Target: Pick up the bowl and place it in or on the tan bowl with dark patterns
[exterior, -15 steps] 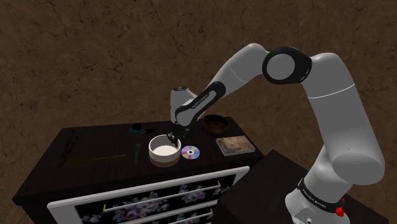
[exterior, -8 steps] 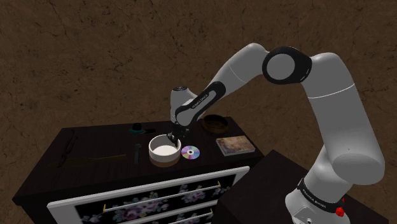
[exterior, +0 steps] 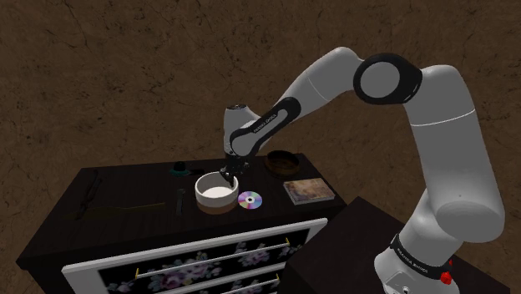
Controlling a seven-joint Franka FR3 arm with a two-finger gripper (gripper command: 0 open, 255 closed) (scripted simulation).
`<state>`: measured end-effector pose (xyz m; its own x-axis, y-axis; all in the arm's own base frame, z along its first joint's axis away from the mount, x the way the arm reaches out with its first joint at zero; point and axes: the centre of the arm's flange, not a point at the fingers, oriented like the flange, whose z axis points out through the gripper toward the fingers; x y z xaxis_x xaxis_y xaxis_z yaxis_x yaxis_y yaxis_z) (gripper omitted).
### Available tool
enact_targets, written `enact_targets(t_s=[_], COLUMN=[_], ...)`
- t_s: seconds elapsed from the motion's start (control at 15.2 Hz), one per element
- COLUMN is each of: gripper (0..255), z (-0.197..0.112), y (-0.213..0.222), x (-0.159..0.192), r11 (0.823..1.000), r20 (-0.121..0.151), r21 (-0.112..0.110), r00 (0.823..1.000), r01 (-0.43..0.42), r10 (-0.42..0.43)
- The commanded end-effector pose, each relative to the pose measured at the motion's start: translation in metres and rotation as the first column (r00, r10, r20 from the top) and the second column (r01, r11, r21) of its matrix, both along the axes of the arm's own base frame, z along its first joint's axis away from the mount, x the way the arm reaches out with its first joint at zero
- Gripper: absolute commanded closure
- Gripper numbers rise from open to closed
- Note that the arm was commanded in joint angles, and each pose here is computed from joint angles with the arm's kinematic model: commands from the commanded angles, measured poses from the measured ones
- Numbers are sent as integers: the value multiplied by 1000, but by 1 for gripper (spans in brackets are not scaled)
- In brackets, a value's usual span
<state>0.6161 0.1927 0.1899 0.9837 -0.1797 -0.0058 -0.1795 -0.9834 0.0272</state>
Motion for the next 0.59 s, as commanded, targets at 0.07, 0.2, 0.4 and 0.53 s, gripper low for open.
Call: enact_targets(t_s=[0.07,0.2,0.4,0.53], gripper=[255,255,255,255], z=[17,27,43,54], y=[0,0,0,0], x=[0,0,0,0], r11=[1000,1000,1000,1000], r20=[1,1,1,1], r21=[0,0,0,0], r00=[1000,1000,1000,1000], r01=[0,0,0,0], r10=[0,0,0,0])
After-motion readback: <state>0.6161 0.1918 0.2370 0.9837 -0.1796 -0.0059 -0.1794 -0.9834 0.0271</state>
